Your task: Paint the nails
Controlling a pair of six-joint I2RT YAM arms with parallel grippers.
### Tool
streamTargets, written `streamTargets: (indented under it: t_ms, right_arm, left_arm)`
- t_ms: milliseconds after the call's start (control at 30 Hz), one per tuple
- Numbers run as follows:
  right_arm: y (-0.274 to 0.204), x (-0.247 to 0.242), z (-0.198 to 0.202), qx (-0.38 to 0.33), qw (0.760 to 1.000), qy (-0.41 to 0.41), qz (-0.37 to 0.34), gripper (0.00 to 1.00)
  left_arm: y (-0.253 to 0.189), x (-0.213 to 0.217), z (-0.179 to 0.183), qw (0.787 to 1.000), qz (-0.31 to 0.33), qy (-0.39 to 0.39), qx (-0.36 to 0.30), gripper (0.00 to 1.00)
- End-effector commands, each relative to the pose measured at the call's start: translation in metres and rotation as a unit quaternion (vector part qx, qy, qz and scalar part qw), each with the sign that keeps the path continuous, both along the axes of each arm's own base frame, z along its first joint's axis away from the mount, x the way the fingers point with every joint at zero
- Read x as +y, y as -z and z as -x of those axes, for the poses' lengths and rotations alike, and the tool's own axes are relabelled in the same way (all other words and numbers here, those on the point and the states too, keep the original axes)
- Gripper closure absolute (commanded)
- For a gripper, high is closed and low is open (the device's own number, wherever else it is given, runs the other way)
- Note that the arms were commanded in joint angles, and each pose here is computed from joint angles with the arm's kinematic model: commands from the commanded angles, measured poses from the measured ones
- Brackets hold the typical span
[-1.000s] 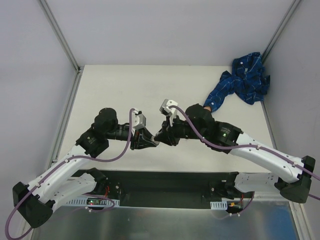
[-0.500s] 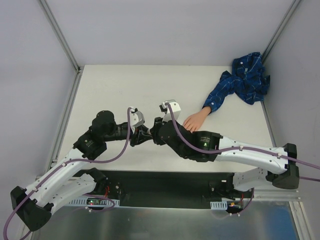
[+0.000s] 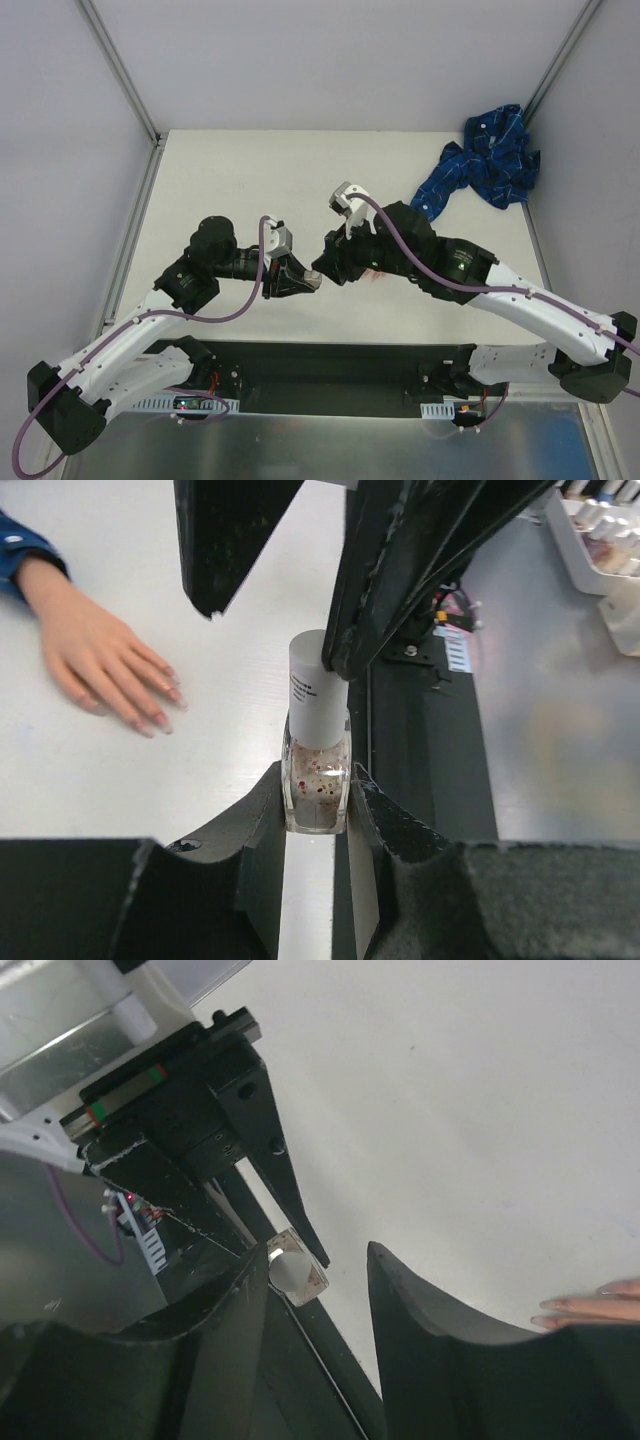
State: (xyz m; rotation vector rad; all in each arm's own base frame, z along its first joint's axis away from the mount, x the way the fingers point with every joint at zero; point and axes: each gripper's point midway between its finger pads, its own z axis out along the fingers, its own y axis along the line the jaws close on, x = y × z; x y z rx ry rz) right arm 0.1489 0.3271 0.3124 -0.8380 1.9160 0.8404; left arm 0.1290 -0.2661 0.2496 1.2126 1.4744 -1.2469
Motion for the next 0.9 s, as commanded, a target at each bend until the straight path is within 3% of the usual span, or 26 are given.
streamTargets:
  t_ms: [0,167,333,400,467,500,567,733,767,800,867]
  right_arm:
    - [-0.012,0.013,0.029,-0.013,0.991,-0.135,-0.019,0.58]
    - [-0.010,0.017,0.033,-0.007,0.987,-0.157,-0.020,0.66]
    - [-0.008,0.019,0.035,-0.003,0.986,-0.165,-0.020,0.83]
    - [-0.006,0.020,0.036,-0.002,0.985,-0.168,-0.022,0.85]
    - [-0.001,0.021,0.036,0.006,0.986,-0.166,-0.020,0.90]
    - [0.000,0.022,0.036,0.009,0.986,-0.166,-0.021,0.98]
    - [0.003,0.025,0.035,0.023,0.987,-0.156,-0.027,0.99]
    - [0.015,0.033,0.012,0.048,0.998,-0.034,-0.039,0.99]
    - [0.027,0.026,0.004,0.081,0.996,0.039,-0.026,0.99]
    - [0.027,0.016,-0.020,0.059,0.986,0.153,-0.015,1.00]
    - [0.036,0.001,-0.026,0.049,0.968,0.246,0.014,1.00]
  left_arm:
    - [-0.032,-0.005,0.022,0.996,0.045,0.075,-0.018,1.00]
    - [-0.031,-0.005,0.022,0.996,0.046,0.078,-0.018,1.00]
    - [-0.030,-0.005,0.016,0.997,0.044,0.058,-0.022,1.00]
    - [-0.030,-0.004,0.012,0.998,0.043,0.045,-0.029,1.00]
    - [-0.030,-0.003,0.002,0.998,0.040,0.011,-0.037,1.00]
    - [-0.030,-0.002,-0.001,0.998,0.041,-0.002,-0.042,1.00]
    - [-0.030,0.002,-0.018,0.996,0.036,-0.055,-0.058,1.00]
    - [-0.025,0.024,-0.060,0.975,0.014,-0.197,-0.098,1.00]
    - [-0.024,0.027,-0.063,0.973,0.011,-0.207,-0.104,1.00]
    - [-0.026,0.028,-0.065,0.971,0.009,-0.213,-0.109,1.00]
    - [-0.026,0.030,-0.067,0.969,0.007,-0.220,-0.111,1.00]
